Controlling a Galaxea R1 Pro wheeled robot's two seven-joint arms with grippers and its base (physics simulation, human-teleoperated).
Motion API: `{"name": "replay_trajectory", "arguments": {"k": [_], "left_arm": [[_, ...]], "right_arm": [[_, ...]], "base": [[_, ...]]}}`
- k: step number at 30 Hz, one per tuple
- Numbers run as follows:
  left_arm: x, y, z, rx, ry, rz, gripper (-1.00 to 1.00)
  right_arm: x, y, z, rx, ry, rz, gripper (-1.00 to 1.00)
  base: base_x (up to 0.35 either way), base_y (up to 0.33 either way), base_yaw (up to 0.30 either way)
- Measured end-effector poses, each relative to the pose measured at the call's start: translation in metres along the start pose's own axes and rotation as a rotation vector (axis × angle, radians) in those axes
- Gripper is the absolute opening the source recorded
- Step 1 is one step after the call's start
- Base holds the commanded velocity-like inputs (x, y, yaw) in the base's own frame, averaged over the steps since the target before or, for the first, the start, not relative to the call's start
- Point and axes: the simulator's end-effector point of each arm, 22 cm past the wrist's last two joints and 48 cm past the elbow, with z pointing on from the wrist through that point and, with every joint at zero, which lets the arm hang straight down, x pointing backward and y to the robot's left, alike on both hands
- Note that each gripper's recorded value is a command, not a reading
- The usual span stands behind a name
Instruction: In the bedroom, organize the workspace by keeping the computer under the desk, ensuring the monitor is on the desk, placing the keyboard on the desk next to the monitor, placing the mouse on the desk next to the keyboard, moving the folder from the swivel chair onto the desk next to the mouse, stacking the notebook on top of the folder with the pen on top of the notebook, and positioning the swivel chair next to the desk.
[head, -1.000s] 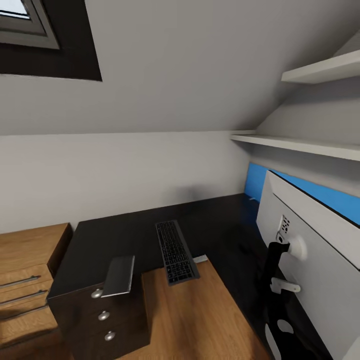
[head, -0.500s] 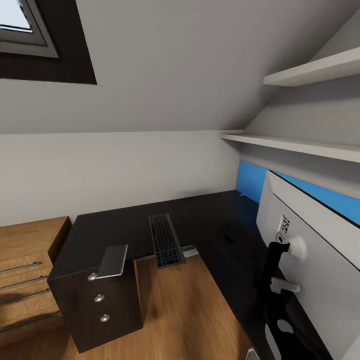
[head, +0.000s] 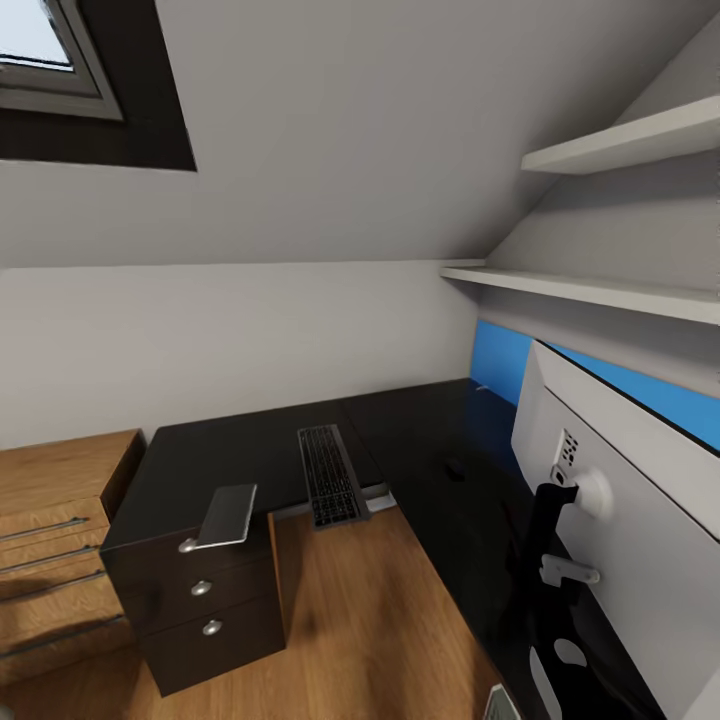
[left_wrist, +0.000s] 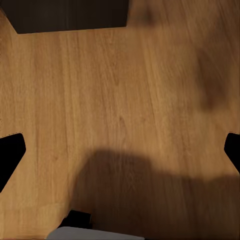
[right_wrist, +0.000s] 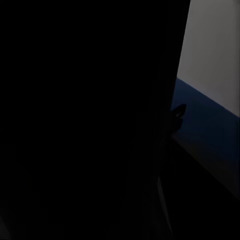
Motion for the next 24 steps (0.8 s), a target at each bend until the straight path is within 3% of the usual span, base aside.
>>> {"name": "replay_trajectory", "arguments": {"k": [12, 24], "left_arm": [[0.0, 0.0, -0.0001, 0.0, 0.0, 0.0, 1.0], [-0.0002, 0.0005, -0.0002, -0.001, -0.001, -0.002, 1.0]], "right_arm": [[-0.0003, -0.0006, 0.0001, 0.0, 0.0, 0.0, -1.0], [-0.0006, -0.0006, 0.0001, -0.002, -0.001, -0.003, -1.0]], "base": [[-0.123, -0.06, 0.0], [-0.014, -0.019, 0.0]]}}
